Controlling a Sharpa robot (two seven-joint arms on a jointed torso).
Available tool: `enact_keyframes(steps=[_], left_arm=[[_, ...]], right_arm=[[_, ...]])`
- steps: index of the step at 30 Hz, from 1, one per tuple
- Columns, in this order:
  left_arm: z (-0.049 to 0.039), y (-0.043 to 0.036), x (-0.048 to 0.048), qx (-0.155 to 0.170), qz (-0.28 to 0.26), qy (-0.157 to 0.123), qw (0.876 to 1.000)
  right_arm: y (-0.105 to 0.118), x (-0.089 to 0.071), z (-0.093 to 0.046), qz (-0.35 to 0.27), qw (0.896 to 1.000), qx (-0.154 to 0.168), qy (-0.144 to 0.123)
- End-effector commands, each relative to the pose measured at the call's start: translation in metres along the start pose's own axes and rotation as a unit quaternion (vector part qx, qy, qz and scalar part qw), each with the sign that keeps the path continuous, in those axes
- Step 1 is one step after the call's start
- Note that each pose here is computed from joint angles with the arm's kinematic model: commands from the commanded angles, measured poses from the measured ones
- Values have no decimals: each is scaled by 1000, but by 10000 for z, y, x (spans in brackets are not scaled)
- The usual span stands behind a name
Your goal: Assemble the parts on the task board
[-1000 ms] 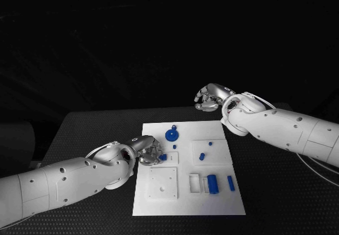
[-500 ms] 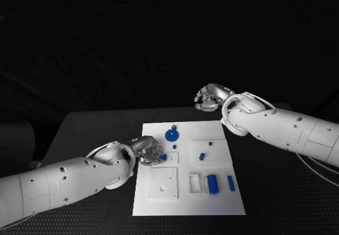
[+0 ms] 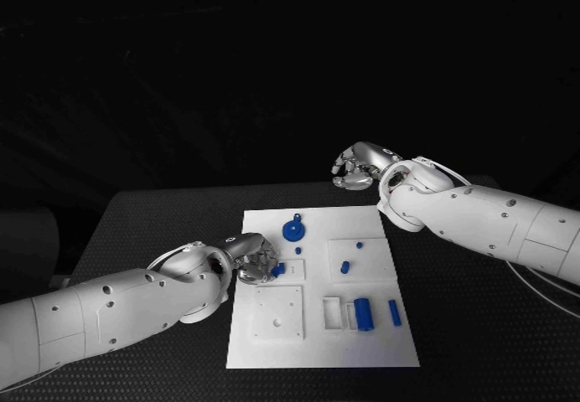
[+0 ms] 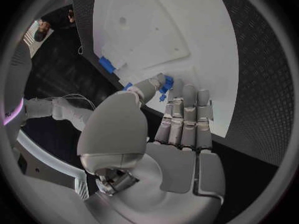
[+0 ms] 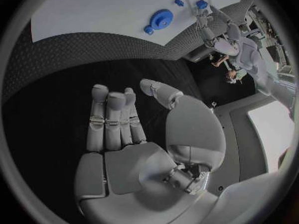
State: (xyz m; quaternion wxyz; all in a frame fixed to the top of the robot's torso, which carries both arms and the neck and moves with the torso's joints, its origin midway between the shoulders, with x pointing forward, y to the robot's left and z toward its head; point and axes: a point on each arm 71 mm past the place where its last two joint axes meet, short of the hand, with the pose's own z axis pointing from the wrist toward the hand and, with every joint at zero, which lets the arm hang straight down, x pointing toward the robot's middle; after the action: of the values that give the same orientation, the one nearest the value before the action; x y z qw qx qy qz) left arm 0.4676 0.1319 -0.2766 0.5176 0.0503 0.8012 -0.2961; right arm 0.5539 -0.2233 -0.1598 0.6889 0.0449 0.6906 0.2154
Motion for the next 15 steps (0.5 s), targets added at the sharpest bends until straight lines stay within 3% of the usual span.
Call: enact_keyframes(steps=[1, 15], left_arm=[[11, -15, 1, 2, 3, 1, 1000], [36, -44, 5, 4, 1, -3, 1000]], right_arm=[[14, 11, 1, -1, 1000, -5, 6], [17, 16, 3, -1, 1000, -6, 7]])
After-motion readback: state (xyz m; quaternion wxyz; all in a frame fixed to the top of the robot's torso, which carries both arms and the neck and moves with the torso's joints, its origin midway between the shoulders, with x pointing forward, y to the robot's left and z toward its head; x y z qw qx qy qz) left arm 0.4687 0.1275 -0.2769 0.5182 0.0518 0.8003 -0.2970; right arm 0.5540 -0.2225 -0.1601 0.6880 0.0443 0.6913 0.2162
